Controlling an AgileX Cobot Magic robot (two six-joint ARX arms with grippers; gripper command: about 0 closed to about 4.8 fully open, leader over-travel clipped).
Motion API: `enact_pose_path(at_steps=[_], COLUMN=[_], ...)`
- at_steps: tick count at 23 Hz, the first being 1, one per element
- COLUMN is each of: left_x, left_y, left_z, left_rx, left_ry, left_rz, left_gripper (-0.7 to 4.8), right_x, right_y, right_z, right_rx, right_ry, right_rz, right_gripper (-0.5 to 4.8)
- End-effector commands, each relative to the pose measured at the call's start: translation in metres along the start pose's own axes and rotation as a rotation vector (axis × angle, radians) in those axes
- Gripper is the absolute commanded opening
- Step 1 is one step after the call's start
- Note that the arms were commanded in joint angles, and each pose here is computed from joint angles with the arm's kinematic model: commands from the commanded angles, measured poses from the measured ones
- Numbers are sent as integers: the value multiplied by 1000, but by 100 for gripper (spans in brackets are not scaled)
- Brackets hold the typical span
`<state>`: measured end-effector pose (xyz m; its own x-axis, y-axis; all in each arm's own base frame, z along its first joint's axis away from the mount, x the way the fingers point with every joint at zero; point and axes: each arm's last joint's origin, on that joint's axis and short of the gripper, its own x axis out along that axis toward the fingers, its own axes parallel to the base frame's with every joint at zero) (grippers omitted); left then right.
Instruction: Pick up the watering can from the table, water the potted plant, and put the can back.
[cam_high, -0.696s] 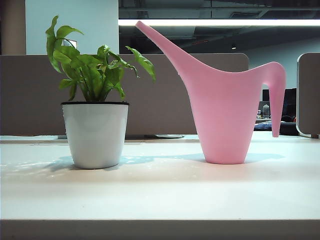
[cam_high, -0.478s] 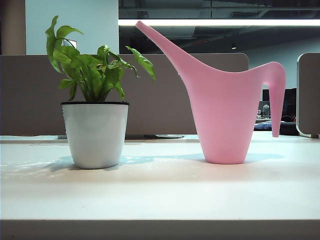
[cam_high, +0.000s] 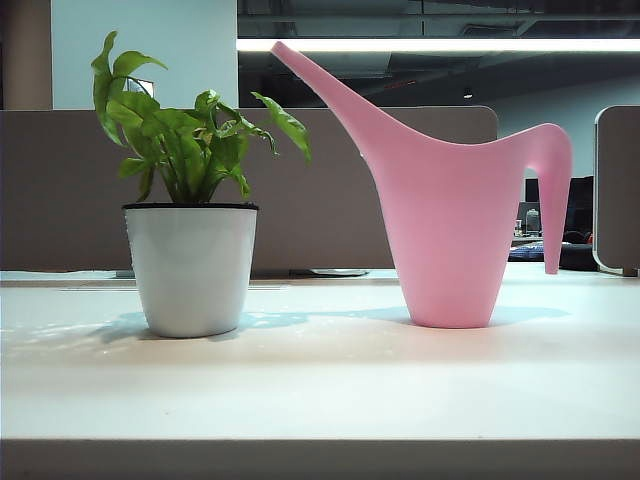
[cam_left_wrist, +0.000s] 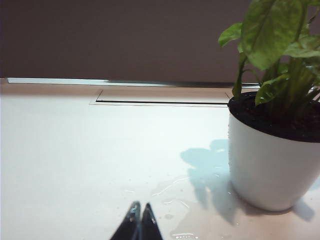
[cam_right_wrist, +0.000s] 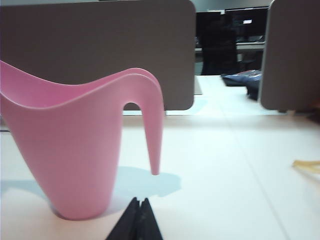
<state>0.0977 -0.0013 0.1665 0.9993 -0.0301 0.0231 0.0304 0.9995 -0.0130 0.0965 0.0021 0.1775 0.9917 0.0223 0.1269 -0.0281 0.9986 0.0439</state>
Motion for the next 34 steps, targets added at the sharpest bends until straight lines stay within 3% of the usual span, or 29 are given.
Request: enact_pose_path(at_steps=[1, 6, 13, 17, 21, 24, 34], left_x=[-3, -20, -24, -15, 3, 18, 37], left_y=[-2, -3, -5, -5, -7, -11, -36], left_z=[15, 70, 131, 155, 164, 176, 197], left_rx=[-30, -28, -62, -60, -62, -44, -25], left_ry=[-47, -105, -161, -166, -95, 15, 259], left_rz=[-48, -45, -85, -106, -170, -232, -412], left_gripper=[-5, -5, -5, -5, -5, -5, -5], right_x=[-1, -11, -10, 4, 23, 43, 70], right_y=[0, -2, 5, 6, 7, 7, 5], right_z=[7, 61, 126, 153, 166, 168, 148], right_rx=[179, 251, 69, -26, -57, -76, -93], right_ry=[-37, -119, -92, -41, 81, 206, 411], right_rz=[-20, -142, -12, -18, -25, -25, -53], right_gripper=[-4, -5, -5, -5, -5, -5, -5])
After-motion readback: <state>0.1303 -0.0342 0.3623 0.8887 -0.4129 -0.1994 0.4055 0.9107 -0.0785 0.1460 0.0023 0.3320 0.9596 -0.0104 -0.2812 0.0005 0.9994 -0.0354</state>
